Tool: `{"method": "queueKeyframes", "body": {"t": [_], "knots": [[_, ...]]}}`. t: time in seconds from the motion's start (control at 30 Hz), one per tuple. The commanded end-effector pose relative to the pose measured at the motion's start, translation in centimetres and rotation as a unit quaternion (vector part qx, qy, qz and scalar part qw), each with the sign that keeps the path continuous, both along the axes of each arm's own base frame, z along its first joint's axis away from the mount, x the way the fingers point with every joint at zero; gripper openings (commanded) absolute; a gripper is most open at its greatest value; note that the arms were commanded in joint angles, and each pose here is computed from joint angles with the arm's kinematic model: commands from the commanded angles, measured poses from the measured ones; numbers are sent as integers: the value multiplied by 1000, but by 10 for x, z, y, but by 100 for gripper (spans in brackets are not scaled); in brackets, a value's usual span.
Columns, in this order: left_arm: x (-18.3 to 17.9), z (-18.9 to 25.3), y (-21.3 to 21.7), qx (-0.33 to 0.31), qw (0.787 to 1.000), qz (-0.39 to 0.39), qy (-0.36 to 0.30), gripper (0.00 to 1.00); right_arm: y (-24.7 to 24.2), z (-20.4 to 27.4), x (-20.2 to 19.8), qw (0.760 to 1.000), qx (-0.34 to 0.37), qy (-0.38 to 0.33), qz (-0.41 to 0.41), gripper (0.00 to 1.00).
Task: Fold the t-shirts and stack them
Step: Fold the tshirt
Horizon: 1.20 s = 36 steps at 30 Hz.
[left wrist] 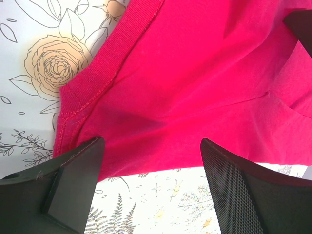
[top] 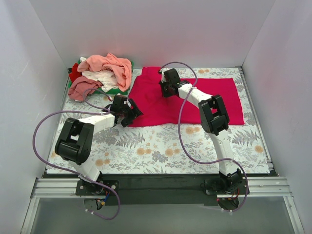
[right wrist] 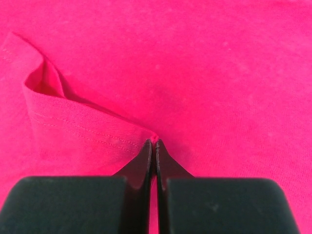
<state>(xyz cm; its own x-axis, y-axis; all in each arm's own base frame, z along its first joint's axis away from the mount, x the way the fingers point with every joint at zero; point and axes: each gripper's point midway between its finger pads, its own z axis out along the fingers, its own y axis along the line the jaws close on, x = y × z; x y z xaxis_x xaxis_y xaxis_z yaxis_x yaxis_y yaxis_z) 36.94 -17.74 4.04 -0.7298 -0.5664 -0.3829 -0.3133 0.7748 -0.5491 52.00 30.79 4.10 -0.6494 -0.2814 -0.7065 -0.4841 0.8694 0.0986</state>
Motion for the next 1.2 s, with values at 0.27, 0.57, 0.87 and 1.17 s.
{"method": "queueKeyframes", "body": {"t": [0.27, 0.57, 0.87, 1.17], "knots": [[-31, -14, 17, 33, 998, 1, 53, 79, -26, 54, 9, 996, -6, -55, -65, 49], [-15, 37, 8, 14, 1000, -11, -11, 79, -93, 115, -48, 989, 24, -58, -136, 98], [23, 52, -22, 11, 999, -40, -32, 80, -247, 41, -115, 964, 72, 35, -255, 98], [35, 0, -36, 22, 998, -57, 19, 80, -278, -28, -132, 943, 77, 135, -293, 98]]}}
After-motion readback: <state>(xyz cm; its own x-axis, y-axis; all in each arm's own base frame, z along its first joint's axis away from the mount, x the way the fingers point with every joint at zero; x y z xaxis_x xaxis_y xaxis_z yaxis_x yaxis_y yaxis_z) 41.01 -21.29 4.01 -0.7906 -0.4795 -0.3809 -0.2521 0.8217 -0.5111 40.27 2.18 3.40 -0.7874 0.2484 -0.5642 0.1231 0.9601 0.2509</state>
